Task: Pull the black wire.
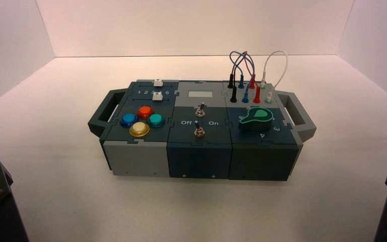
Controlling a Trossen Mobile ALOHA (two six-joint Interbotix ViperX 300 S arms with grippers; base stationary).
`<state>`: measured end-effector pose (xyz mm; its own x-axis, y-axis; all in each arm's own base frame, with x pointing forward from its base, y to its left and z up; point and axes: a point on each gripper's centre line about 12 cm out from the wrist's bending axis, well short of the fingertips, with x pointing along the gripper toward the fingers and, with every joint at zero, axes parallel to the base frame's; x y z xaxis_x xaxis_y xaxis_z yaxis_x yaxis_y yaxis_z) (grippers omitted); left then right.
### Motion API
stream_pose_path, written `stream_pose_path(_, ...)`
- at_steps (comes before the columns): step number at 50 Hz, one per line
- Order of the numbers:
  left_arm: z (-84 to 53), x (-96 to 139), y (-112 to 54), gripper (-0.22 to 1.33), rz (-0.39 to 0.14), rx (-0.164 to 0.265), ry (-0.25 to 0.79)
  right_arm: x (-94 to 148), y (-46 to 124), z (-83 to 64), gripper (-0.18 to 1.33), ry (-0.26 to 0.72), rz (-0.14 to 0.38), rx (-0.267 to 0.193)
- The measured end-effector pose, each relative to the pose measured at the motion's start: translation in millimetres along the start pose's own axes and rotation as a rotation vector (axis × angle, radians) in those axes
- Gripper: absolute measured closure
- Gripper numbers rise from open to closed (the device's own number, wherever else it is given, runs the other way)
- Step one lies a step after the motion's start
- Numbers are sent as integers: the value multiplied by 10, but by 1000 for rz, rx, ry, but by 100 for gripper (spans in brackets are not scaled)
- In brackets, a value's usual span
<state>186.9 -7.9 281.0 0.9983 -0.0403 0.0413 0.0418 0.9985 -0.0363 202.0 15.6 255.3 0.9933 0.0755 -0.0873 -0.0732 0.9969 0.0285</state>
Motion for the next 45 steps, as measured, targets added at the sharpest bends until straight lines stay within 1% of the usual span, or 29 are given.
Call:
stream_pose_path(9,-17,3,-6,128,-3,0,17,0,31,-8,130,7,15,-1)
stream_pose_path(13,-29,2,-5,128,-3,0,23,-1,62,-15,130,12,30,-4)
stream_pose_path(19,-44,1,-43,128,-23,-1,36,-2,90,-17,129,14,44,-4)
stream_pose_path(25,-89,-6,-137,128,-73,-2,73,-6,139,-50,129,40,68,-7)
stream_pose_path(26,-99,-10,-177,128,-94,-2,85,-7,145,-55,129,45,71,-9)
stream_pose_path(27,-99,-10,-177,128,-94,-2,85,-6,154,-70,130,56,75,-9)
stream_pose_path(28,-130,-19,-227,128,-121,-3,107,-8,169,-83,130,67,83,-10)
stream_pose_path(30,-145,-24,-253,128,-134,-4,120,-12,193,-93,129,79,94,-11)
stream_pose_path(32,-175,-34,-314,128,-166,-15,149,-13,213,-110,129,97,103,-7)
stream_pose_path(33,-181,-38,-331,128,-175,-18,159,-13,213,-110,129,97,103,-5)
stream_pose_path(36,-200,-50,-385,128,-203,-24,195,-17,264,-120,129,125,127,2)
stream_pose_path(38,-200,-56,-415,128,-217,-27,219,-18,280,-116,129,133,133,5)
stream_pose_path(39,-200,-56,-415,128,-217,-27,219,-18,293,-111,129,136,139,5)
stream_pose_path(45,-209,-87,-512,128,-267,-24,299,-27,365,-138,129,187,173,4)
